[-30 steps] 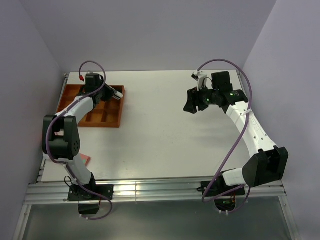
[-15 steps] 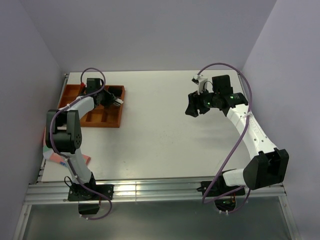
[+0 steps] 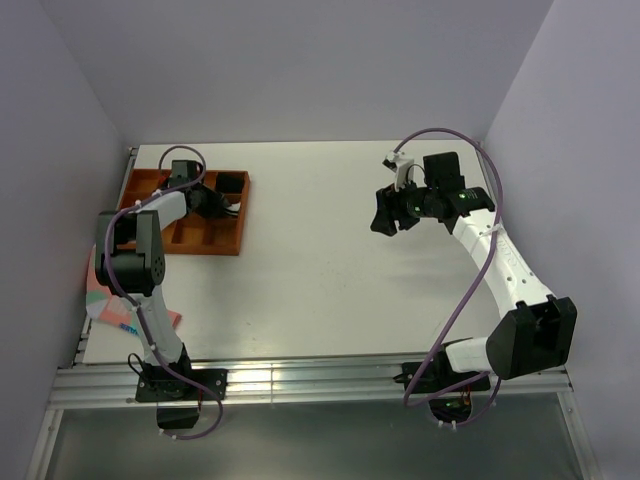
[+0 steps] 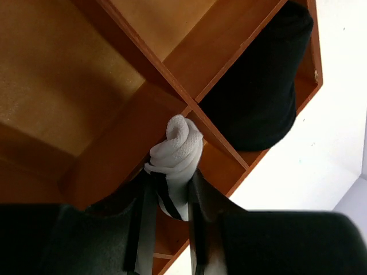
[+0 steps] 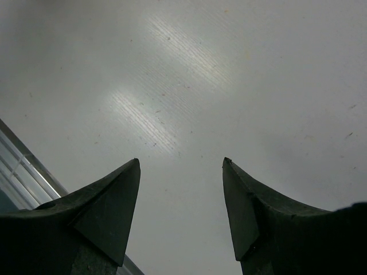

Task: Roll the socks
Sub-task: Place the sock in the storage box.

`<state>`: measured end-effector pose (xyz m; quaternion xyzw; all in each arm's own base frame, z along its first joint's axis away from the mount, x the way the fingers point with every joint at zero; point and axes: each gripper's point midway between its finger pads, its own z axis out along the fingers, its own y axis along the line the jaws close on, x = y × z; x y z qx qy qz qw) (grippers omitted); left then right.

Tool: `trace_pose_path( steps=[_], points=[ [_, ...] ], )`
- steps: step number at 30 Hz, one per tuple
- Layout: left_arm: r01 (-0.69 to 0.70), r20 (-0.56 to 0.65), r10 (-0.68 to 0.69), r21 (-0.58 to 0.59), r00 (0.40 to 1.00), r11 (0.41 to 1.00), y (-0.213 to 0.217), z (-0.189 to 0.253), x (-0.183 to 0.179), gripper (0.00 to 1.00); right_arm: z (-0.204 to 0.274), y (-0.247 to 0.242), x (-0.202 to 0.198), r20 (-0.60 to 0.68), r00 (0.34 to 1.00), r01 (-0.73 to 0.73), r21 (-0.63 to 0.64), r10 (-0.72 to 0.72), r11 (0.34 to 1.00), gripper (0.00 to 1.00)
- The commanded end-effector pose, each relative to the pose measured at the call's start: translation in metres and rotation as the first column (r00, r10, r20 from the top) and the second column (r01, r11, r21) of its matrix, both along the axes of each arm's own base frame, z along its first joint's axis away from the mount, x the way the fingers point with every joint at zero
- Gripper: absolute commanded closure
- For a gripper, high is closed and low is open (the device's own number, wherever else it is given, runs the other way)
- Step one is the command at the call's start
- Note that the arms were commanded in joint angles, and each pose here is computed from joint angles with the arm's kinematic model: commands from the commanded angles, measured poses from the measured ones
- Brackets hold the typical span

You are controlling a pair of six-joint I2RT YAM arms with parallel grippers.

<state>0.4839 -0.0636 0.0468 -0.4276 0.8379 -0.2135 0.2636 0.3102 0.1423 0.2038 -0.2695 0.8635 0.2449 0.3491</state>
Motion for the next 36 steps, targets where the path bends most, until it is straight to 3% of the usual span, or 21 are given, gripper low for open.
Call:
trace_pose_path(
  steps=[1,9,14,22,36],
  points=[
    [-0.017,-0.075,0.021,0.05,0.997,0.999,0.011,-0.013,-0.007,1.0,0.002,-0.003,0.004,0.032,0.999,-0.006,-0.002,0.006,1.0,0.34],
    [-0.02,-0.16,0.038,0.115,0.986,0.993,0.023,-0.032,-0.01,1.0,0.001,-0.002,0.003,0.023,1.0,-0.014,-0.001,0.014,1.0,0.34],
    [-0.011,-0.147,0.031,0.135,0.989,0.991,0.023,-0.027,-0.008,0.76,0.001,-0.001,0.003,0.017,1.0,-0.023,-0.002,0.023,1.0,0.34],
    [-0.009,-0.111,0.034,0.22,0.993,0.976,0.029,0.009,0.002,0.58,0.001,0.001,0.007,0.013,1.0,-0.029,0.004,0.029,1.0,0.34],
    [0.019,-0.043,-0.009,0.242,0.999,0.97,0.023,0.053,0.007,0.5,0.006,0.002,0.009,0.0,0.999,-0.033,0.007,0.033,0.999,0.34]
  ],
)
